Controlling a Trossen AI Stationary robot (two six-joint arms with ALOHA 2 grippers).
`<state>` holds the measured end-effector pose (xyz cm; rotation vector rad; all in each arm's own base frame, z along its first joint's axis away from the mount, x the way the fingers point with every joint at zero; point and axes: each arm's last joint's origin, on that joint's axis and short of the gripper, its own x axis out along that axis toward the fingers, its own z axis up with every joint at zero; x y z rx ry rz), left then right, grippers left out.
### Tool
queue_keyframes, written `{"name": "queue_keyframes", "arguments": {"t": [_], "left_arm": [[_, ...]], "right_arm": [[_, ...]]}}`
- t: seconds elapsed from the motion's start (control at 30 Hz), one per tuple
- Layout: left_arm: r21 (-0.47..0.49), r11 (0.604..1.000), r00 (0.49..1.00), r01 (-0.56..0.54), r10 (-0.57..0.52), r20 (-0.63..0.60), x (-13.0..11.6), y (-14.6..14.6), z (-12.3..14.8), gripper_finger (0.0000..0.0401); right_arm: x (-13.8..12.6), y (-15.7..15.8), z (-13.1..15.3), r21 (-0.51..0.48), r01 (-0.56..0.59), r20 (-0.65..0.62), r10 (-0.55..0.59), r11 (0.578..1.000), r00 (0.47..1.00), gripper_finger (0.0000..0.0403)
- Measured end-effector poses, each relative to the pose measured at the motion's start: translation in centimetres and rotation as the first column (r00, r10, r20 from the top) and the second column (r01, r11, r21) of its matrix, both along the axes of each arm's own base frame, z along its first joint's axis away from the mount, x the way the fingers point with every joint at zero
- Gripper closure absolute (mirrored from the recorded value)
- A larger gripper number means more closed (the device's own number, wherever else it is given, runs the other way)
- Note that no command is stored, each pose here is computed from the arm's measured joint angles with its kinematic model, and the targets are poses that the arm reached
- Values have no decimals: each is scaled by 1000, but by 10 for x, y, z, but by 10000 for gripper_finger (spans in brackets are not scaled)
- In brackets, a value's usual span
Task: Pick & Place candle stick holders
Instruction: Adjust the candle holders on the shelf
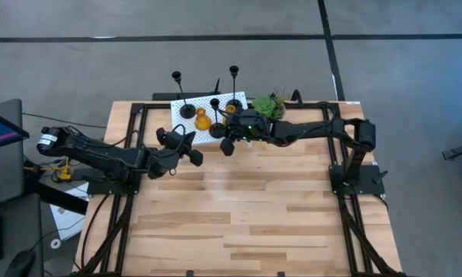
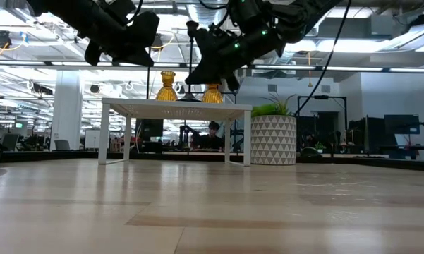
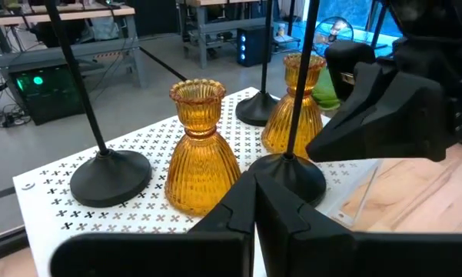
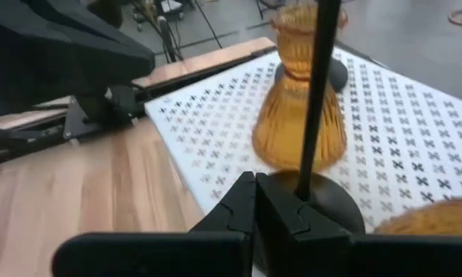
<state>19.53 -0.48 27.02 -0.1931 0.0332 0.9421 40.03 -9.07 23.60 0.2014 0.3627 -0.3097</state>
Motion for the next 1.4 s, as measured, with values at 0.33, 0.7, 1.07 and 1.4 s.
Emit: {"name": "queue_keyframes", "arguments": {"t": [0.33, 0.7, 1.07, 1.4], "left_arm": [[14, 1000, 1000, 3, -3, -19, 0, 0, 0, 396], [14, 1000, 1000, 3, -3, -19, 0, 0, 0, 396], [14, 1000, 1000, 3, -3, -19, 0, 0, 0, 396], [14, 1000, 1000, 4, -4, -19, 0, 0, 0, 396]], "right_arm": [[0, -1, 3, -32, 20, 11, -20, 999, 1000, 403], [0, -7, 8, -54, 46, 58, -43, 998, 997, 403], [-2, -20, 6, -46, 54, 64, -51, 998, 997, 403], [0, -10, 3, -37, 23, 34, -22, 999, 999, 403]]}}
